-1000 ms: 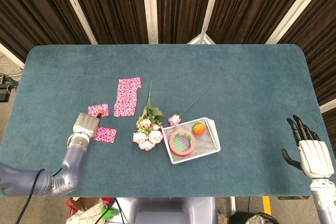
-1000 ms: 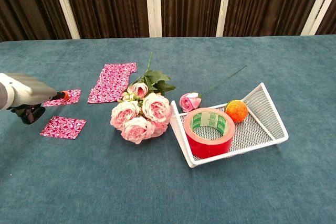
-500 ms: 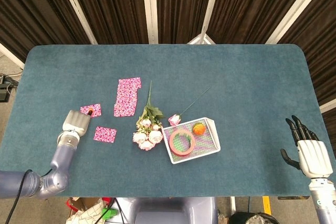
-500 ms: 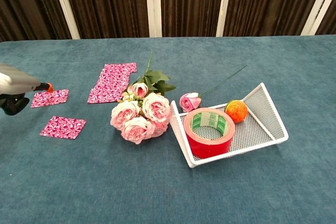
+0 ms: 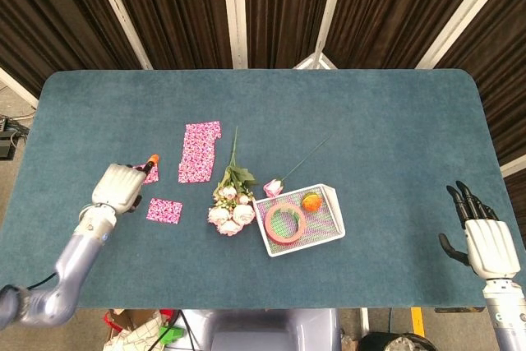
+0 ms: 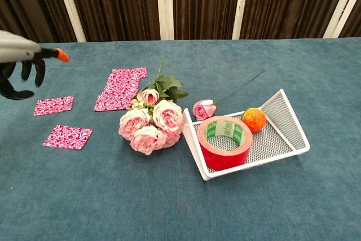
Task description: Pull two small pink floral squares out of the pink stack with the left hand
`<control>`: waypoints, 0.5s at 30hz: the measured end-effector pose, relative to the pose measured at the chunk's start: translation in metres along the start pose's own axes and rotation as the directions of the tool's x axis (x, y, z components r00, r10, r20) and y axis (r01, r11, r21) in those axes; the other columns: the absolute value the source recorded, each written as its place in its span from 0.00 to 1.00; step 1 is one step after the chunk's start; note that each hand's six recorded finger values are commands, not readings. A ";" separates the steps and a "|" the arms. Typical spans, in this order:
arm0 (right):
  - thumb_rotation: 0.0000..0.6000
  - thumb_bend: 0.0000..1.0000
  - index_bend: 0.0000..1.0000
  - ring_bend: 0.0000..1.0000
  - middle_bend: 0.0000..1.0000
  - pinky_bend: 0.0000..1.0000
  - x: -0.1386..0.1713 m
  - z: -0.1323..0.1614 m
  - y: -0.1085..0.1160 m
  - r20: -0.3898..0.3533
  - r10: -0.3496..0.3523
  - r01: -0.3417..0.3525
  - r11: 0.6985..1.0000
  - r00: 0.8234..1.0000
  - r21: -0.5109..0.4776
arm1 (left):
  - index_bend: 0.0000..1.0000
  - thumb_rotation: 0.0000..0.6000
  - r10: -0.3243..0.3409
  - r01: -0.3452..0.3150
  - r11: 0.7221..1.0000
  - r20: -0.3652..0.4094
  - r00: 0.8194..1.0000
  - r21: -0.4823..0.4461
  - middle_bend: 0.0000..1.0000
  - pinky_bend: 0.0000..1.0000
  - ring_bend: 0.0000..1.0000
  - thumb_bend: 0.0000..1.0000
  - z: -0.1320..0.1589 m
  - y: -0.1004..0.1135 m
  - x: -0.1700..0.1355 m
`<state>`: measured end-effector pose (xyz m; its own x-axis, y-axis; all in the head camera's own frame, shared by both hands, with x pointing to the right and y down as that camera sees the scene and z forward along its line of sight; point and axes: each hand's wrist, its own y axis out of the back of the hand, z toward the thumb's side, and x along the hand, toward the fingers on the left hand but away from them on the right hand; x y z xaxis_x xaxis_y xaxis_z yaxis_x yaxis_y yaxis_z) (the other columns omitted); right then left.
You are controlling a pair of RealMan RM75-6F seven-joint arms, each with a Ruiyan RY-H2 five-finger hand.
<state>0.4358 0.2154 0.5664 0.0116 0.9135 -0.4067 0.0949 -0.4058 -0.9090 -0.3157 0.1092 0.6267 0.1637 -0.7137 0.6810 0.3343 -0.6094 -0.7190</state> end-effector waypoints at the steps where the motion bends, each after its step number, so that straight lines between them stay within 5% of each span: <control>1: 1.00 0.37 0.00 0.15 0.05 0.26 0.000 0.001 0.000 -0.002 0.000 0.000 1.000 1.000 -0.001 | 0.00 1.00 0.041 -0.041 0.999 0.003 0.999 -0.007 0.15 0.28 0.17 0.45 -0.005 0.003 -0.010; 7: 1.00 0.37 0.00 0.15 0.05 0.26 0.003 0.006 0.001 -0.019 -0.007 0.007 1.000 1.000 -0.003 | 0.00 1.00 0.228 -0.240 0.962 -0.106 0.968 -0.126 0.10 0.21 0.09 0.45 -0.050 -0.008 -0.082; 15: 1.00 0.37 0.00 0.15 0.05 0.26 0.004 0.004 0.005 -0.015 -0.024 0.024 1.000 1.000 -0.002 | 0.00 1.00 0.268 -0.315 0.926 -0.226 0.936 -0.207 0.06 0.20 0.04 0.45 -0.096 -0.052 -0.143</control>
<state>0.4323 0.2168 0.5602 0.0245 0.9234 -0.3831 0.0967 -0.3836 -0.9184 -0.4457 0.2097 0.5537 0.0328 -0.9099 0.4135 0.0654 -0.4109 -0.9093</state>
